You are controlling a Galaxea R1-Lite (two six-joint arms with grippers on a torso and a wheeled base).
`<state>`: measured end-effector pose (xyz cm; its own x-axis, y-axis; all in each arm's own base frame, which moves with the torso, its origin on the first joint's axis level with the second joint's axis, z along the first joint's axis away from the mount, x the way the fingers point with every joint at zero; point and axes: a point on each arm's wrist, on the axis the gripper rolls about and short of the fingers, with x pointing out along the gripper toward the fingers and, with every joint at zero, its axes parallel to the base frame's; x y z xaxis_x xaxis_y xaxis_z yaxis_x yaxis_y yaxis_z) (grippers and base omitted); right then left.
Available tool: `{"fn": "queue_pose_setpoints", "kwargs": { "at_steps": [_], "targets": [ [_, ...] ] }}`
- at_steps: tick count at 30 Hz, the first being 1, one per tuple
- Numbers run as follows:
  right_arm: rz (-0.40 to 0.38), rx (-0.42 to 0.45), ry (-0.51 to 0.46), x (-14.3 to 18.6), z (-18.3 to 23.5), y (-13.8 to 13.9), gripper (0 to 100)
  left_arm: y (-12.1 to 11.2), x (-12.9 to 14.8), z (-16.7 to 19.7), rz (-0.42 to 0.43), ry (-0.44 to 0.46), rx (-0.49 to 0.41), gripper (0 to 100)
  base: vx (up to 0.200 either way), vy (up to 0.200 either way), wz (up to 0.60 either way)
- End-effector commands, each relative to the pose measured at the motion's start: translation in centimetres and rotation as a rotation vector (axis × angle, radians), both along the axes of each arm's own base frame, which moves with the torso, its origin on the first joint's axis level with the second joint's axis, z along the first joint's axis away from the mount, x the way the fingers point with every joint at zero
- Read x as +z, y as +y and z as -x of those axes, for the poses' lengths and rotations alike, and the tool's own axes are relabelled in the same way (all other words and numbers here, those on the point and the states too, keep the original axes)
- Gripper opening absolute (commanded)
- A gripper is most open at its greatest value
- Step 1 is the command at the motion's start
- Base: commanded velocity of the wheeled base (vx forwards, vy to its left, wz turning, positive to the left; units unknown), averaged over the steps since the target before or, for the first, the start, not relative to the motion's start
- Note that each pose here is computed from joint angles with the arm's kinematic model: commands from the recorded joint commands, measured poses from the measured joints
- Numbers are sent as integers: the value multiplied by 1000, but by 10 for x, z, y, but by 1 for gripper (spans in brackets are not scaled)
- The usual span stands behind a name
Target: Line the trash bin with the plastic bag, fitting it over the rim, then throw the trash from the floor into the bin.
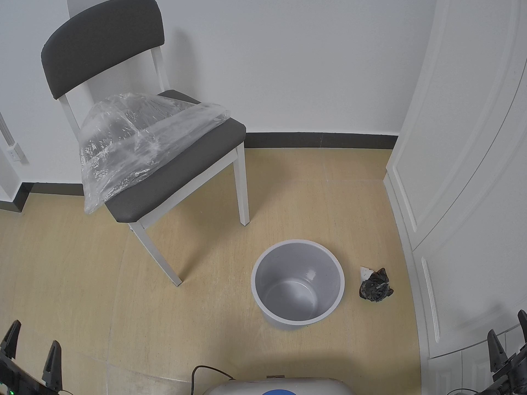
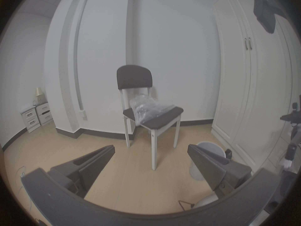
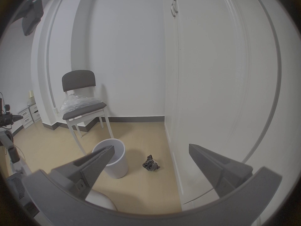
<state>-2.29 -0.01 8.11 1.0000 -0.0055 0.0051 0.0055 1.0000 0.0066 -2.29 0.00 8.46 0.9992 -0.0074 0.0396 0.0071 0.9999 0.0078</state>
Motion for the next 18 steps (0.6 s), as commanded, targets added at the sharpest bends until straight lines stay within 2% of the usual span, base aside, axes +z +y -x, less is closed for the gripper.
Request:
{"fn": "queue_pose_setpoints", "kwargs": {
  "at_steps": [1, 2, 3, 4, 7, 9, 10, 12, 13, 15, 18],
  "targets": [
    [7, -7, 2, -5, 0, 0, 100, 0, 30, 10, 28, -187, -22, 100, 0, 0, 0],
    [7, -7, 2, -5, 0, 0, 100, 0, 30, 10, 28, -187, -22, 100, 0, 0, 0],
    [50, 4, 1, -5, 0, 0, 100, -1, 42, 15, 16, -209, -72, 100, 0, 0, 0],
    [56, 5, 2, -5, 0, 0, 100, -2, 42, 16, 9, -191, -93, 100, 0, 0, 0],
    [43, 5, -1, -5, 0, 0, 100, -2, 38, 16, -5, -136, -112, 100, 0, 0, 0],
    [28, 5, -4, -5, 0, 0, 100, -2, 38, 16, -2, -130, -113, 100, 0, 0, 0],
    [14, -1, -25, 0, 1, 0, 100, -2, 39, 16, -2, -138, -113, 100, 0, 0, 0],
    [-43, 15, -136, 24, 8, 0, 100, -2, 42, 17, -3, -148, -116, 100, 0, 0, 0],
    [-107, 36, -203, 50, 15, 1, 100, -2, 47, 20, -5, -161, -119, 100, 0, 0, 0],
    [-114, 53, -146, 59, 10, 2, 100, -2, 54, 21, -7, -169, -126, 100, 0, 0, 0],
    [-54, 77, -83, 65, 0, 2, 100, -3, 65, 19, -14, -161, -151, 100, 0, 0, 0]
  ]
}}
